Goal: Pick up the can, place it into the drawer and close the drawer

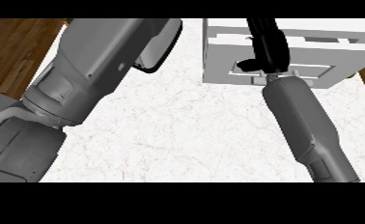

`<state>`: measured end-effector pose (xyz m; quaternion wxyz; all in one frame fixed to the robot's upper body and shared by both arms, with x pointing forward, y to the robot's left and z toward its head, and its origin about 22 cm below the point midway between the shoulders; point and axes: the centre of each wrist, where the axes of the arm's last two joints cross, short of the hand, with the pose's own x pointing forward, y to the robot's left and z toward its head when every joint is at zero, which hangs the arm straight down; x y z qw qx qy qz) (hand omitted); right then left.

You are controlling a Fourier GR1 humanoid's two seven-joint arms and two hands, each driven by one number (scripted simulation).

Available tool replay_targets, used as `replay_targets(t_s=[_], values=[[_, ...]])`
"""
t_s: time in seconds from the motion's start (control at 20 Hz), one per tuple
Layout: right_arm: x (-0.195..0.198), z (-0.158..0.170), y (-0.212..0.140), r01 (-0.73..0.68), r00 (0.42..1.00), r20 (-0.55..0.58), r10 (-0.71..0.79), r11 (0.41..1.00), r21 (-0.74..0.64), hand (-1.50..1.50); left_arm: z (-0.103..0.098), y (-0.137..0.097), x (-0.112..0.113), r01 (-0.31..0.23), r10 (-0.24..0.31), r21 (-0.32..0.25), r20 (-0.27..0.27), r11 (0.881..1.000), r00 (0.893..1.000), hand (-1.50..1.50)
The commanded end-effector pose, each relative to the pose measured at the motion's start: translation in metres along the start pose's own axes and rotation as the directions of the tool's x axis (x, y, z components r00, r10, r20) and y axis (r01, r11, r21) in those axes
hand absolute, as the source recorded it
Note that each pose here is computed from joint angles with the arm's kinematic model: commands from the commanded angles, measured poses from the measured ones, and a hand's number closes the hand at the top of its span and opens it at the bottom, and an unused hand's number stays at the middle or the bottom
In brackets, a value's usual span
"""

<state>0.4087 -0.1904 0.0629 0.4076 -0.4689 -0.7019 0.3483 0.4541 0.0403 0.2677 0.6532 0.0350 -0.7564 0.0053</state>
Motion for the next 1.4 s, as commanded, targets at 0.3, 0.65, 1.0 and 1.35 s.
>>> replay_targets(t_s=[0.3, 0.65, 1.0, 1.35], values=[[0.005, -0.046, -0.004, -0.065, 0.998, -0.027, 0.063, 0.993, -0.102, -1.5, -0.003, 0.037, -0.014, 0.021, -0.021, -0.007, -0.022, 1.0, 1.0, -1.5], [0.013, -0.073, -0.021, -0.07, 0.998, -0.016, 0.068, 0.99, -0.122, -1.5, 0.002, 0.053, -0.013, 0.011, -0.011, -0.017, -0.025, 1.0, 1.0, -1.5], [0.02, -0.092, -0.041, 0.029, 0.999, -0.019, -0.032, 0.987, -0.156, -1.5, 0.01, 0.072, -0.025, 0.019, -0.02, -0.042, -0.024, 0.999, 1.0, -1.5], [0.021, -0.098, -0.047, 0.128, 0.992, 0.029, -0.125, 0.975, -0.182, -1.5, 0.013, 0.096, -0.017, 0.007, -0.008, -0.042, -0.008, 0.999, 1.0, -1.5]])
